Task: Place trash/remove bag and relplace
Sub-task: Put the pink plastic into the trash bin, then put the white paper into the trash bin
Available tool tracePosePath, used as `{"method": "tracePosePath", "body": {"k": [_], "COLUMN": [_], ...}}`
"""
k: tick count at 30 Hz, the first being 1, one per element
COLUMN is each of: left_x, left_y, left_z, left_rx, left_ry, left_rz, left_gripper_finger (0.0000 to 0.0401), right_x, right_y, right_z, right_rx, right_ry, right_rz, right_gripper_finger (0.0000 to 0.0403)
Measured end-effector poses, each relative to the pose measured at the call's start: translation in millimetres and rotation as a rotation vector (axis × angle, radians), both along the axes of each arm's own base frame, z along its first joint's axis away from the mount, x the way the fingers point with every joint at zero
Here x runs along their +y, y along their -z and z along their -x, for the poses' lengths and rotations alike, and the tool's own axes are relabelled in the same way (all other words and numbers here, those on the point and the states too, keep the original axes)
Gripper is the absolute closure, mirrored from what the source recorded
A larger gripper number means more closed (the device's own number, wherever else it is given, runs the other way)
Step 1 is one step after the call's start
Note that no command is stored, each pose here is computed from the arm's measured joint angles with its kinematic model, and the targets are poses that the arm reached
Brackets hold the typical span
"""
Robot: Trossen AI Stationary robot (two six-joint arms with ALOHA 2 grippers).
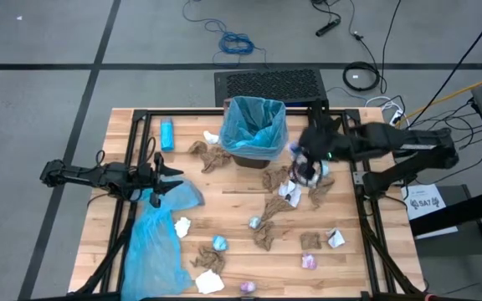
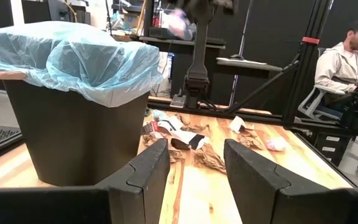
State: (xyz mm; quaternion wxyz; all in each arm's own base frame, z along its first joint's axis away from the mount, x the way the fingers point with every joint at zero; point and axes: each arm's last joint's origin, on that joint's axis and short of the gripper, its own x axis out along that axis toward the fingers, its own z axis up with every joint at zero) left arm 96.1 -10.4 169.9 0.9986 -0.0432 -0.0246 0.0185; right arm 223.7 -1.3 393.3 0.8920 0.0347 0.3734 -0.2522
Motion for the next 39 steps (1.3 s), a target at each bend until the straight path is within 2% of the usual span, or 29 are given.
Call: {"method": "tracePosePath", "body": {"k": [5, 11, 17, 22, 29, 35, 39], "left_x": [0, 1, 1, 1, 1, 1, 1], "left_y": [0, 0, 0, 0, 0, 0, 0], "left_z": [0, 0, 0, 0, 0, 0, 0], "left_rx": [0.003, -0.002, -0.002, -0.004, -0.004, -0.004, -0.005], "left_ry": [-0.008, -0.026, -0.026, -0.025, -0.027, -0.028, -0.028], "left_rz": [-0.087, -0.021, -0.004, 0.016, 0.024, 0.026, 0.05], "left_gripper_finger": [0.0244, 0.0244, 0.0244, 0.0244, 0.0244, 0.0244, 0.0244], "right_x": [-35, -94, -134, -136, -129, -121, -104], "right_y": [-5, 14, 39, 40, 25, 11, 6], "right_z": [-30, -65, -78, -79, -63, -46, -21], "right_rx": [-0.096, -0.151, -0.099, -0.095, -0.122, -0.158, -0.091], "right_ry": [-0.053, -0.05, -0.022, -0.037, -0.016, 0.011, 0.036], "right_rz": [0.056, 0.025, -0.007, 0.01, -0.009, -0.03, -0.106], "right_gripper_finger": [0.0403, 0.0403, 0.0381, 0.0343, 0.0298, 0.0282, 0.0284]}}
